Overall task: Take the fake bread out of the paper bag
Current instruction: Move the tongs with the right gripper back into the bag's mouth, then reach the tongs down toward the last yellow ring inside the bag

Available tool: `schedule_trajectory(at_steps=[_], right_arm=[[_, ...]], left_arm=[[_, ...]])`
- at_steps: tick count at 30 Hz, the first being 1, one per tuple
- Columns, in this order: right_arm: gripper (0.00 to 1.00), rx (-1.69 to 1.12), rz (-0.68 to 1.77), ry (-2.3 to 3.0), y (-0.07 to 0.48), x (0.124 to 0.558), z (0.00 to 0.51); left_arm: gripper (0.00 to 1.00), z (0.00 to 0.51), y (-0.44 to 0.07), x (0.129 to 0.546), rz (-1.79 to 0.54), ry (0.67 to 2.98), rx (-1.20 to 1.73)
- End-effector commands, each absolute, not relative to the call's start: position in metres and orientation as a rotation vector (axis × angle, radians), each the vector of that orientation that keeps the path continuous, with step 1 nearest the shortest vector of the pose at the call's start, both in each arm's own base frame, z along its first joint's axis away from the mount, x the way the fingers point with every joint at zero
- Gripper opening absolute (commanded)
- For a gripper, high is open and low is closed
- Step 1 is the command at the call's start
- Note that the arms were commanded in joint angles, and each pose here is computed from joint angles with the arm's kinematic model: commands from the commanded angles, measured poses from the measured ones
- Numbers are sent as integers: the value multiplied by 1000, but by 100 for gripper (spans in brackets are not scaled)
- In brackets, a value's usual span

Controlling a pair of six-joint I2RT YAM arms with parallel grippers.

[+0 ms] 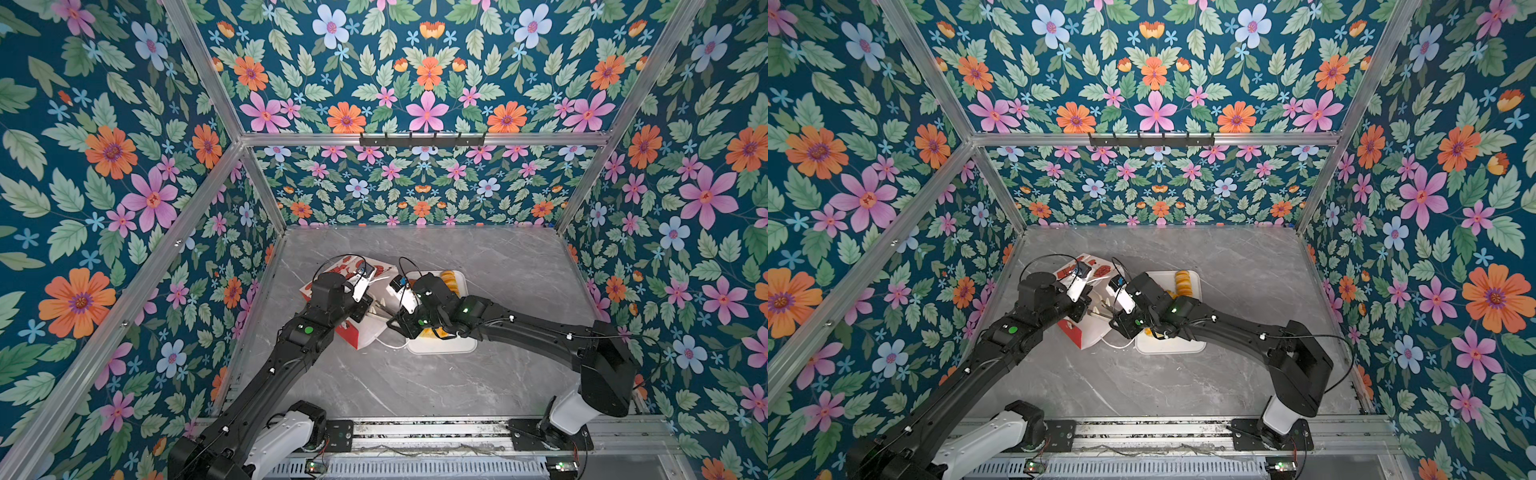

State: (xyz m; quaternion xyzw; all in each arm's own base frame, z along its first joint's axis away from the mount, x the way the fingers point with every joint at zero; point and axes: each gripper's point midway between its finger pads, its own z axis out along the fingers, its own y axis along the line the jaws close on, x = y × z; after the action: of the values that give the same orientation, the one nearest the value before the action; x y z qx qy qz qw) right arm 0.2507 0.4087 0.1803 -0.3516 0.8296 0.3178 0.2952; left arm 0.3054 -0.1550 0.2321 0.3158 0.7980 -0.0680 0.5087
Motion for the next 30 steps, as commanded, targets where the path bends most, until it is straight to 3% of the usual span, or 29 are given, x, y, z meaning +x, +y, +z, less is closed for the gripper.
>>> schedule_trajectory(at_steps=[1, 30], right_arm=[[43, -922, 888, 2201, 422, 255, 177], [51, -843, 885, 2295, 453, 282, 141]], left_arm=[[0, 237, -158, 306, -184, 1918, 755], [0, 223, -172, 316, -256, 1935, 750]])
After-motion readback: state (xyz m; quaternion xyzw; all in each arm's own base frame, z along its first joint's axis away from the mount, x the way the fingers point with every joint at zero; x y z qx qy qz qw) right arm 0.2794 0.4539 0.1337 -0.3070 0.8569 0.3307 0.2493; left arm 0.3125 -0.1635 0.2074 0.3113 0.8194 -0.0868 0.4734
